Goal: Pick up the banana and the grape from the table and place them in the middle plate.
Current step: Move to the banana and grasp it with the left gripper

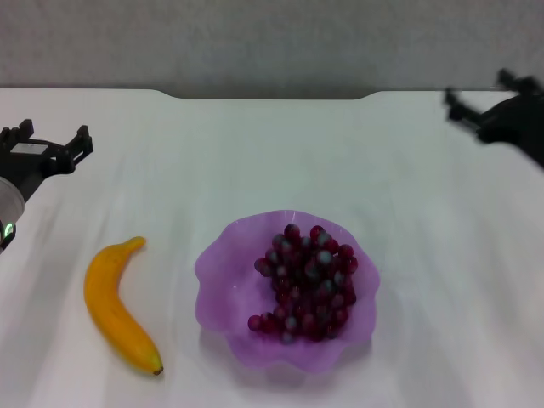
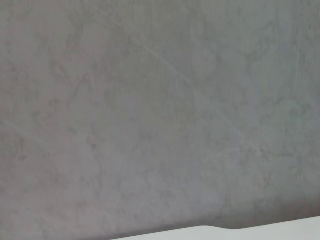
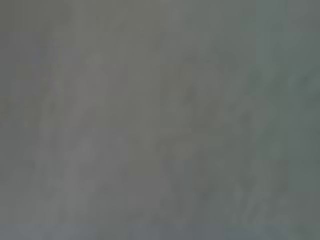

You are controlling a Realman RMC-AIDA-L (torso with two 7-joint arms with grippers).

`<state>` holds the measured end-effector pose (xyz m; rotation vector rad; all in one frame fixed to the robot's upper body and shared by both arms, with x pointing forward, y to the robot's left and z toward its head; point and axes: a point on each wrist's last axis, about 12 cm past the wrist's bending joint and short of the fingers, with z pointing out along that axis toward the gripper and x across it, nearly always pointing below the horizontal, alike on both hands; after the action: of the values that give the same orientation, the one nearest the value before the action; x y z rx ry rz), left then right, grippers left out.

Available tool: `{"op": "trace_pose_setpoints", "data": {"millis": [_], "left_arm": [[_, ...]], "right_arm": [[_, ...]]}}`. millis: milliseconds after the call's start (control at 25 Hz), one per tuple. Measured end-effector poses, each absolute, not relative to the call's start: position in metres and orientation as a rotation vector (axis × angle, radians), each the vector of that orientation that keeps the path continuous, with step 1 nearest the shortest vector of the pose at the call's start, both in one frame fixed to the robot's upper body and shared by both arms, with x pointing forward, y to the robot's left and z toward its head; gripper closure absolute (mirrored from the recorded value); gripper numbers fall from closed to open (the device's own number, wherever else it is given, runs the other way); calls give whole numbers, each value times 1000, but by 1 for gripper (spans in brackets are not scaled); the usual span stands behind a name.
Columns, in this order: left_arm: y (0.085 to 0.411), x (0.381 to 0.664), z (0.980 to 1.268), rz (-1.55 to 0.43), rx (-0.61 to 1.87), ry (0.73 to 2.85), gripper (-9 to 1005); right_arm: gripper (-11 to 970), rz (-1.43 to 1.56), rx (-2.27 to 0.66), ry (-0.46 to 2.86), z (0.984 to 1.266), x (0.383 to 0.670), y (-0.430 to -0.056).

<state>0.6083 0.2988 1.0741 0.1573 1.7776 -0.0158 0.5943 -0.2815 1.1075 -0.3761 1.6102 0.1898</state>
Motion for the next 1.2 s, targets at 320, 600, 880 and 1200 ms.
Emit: {"op": "trace_pose_setpoints", "data": {"millis": [320,600,880,1200], "left_arm": [[296,609,1074,-22,169,1778,120],[295,610,1076,-26,170,1773,120],[293,610,1077,-27,177,1776,120],[290,605,1106,24,196,1799,120]], "right_arm": [[76,91,-126,1436,1098,581,-345],[77,40,88,1465,1076,578,-374],[78,73,130,1449,1073,573,-376],[80,73,138,1464,1069,570,-377]]}}
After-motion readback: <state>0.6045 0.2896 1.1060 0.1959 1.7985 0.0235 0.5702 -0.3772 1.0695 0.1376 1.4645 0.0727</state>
